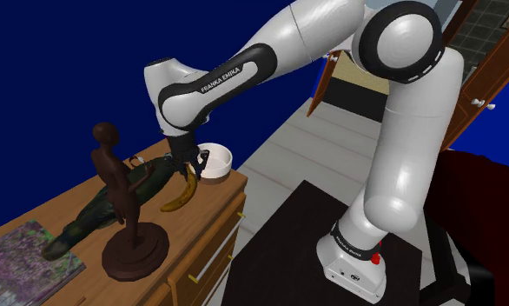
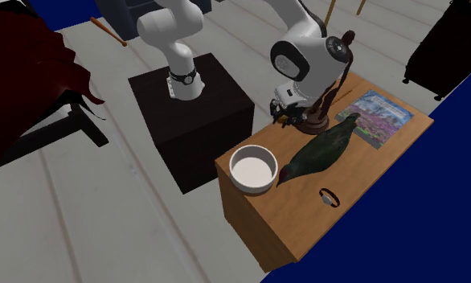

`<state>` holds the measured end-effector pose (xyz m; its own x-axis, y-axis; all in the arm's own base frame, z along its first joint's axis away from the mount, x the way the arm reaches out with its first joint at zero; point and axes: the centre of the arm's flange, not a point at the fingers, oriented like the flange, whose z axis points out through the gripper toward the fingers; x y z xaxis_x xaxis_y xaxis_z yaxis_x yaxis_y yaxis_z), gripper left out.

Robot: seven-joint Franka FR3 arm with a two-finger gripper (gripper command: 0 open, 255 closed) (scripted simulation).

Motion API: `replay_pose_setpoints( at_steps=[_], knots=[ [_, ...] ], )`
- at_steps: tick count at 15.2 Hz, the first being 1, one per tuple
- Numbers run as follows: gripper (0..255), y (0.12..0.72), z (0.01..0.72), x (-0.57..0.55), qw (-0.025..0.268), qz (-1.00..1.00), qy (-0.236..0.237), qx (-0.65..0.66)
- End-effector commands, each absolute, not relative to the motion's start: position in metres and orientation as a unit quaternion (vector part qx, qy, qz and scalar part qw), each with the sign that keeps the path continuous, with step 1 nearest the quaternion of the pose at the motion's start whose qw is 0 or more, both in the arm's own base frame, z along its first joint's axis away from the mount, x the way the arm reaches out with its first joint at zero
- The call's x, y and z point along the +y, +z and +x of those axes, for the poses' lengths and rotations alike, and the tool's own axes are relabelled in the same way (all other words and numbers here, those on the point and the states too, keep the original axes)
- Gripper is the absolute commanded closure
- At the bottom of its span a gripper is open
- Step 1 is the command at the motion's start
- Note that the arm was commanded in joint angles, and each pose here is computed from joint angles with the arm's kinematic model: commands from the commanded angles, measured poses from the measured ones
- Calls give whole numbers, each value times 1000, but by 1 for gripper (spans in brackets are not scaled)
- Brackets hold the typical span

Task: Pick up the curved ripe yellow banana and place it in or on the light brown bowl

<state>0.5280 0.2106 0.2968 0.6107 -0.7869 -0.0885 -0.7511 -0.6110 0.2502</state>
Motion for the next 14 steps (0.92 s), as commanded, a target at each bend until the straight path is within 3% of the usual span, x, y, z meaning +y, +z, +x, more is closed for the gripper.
replay_pose_setpoints(
  at_steps=[1,7,14],
  knots=[
    [255,308,528,211,94,892,-95,-431],
    [255,335,528,211,94,892,-95,-431],
    [255,338,556,123,94,892,-95,-431]
  ],
)
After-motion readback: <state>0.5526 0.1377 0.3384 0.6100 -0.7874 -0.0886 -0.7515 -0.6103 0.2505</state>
